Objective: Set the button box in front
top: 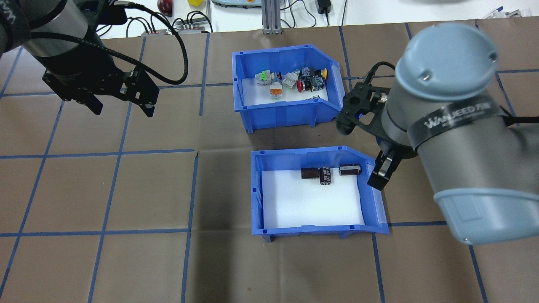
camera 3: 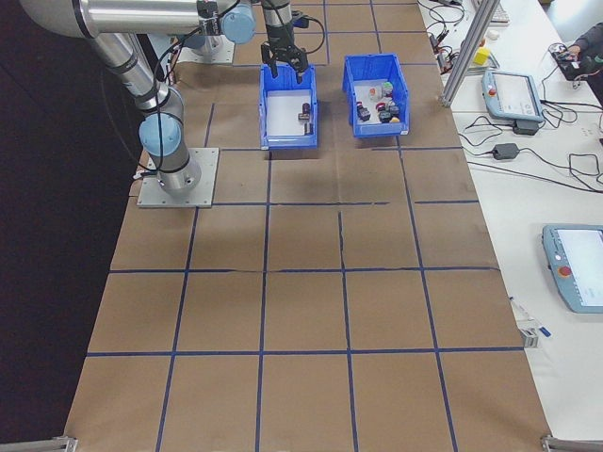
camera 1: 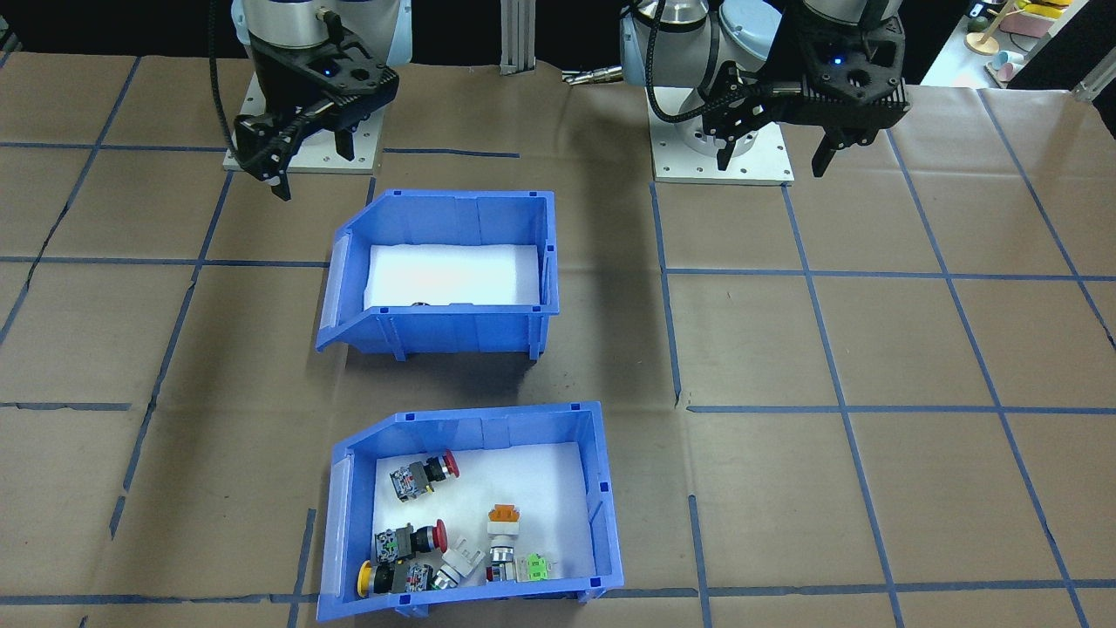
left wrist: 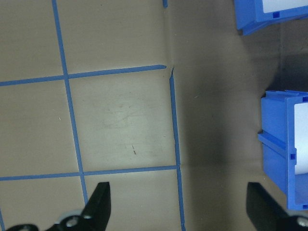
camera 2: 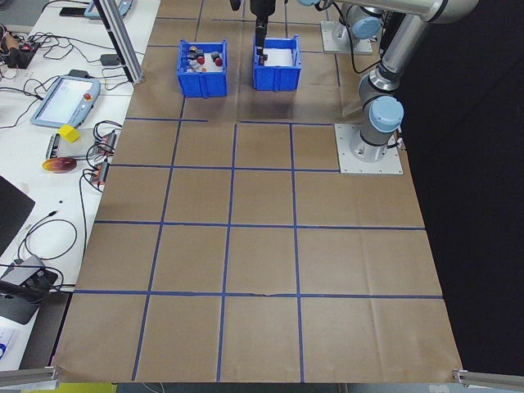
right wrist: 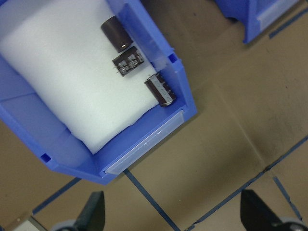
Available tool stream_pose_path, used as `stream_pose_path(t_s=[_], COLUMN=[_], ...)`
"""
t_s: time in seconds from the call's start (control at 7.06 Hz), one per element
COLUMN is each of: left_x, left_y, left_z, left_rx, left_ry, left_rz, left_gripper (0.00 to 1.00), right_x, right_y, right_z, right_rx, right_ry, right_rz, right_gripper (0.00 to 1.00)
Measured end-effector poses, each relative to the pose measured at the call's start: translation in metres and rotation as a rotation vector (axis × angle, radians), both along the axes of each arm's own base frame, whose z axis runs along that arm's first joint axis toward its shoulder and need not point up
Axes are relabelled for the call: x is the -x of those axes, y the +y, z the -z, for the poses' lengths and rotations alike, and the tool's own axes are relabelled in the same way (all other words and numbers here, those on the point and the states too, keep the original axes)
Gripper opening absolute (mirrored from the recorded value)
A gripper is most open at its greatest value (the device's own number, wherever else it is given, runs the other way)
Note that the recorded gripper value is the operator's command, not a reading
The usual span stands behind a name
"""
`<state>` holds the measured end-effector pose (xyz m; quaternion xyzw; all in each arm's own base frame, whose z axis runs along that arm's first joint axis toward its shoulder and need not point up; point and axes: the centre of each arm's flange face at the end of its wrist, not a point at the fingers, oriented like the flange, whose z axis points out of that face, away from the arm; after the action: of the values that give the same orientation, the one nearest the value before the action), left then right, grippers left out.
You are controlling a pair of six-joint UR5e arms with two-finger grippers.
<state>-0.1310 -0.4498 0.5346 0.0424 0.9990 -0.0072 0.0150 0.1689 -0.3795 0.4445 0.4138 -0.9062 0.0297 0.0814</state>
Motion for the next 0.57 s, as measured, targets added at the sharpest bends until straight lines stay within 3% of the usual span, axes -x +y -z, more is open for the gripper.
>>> stream_pose_path(t_s=[0.42,0.57], left_x=[0.0,0.0], left_y=[0.0,0.0], left_z=[0.0,0.001], left_rx=[-0.002,-0.003], left_ry=[0.0,0.001], left_rz=[-0.003,-0.003], left_gripper=[0.99,0.99], right_x=[0.028,0.029], right_y=[-0.048,-0.067], right_z=[-0.012,-0.011], right_rx=[0.059,0.054], right_ry=[-0.088,-0.097], right_rz=[0.557,0.69], right_gripper=[1.0,1.0])
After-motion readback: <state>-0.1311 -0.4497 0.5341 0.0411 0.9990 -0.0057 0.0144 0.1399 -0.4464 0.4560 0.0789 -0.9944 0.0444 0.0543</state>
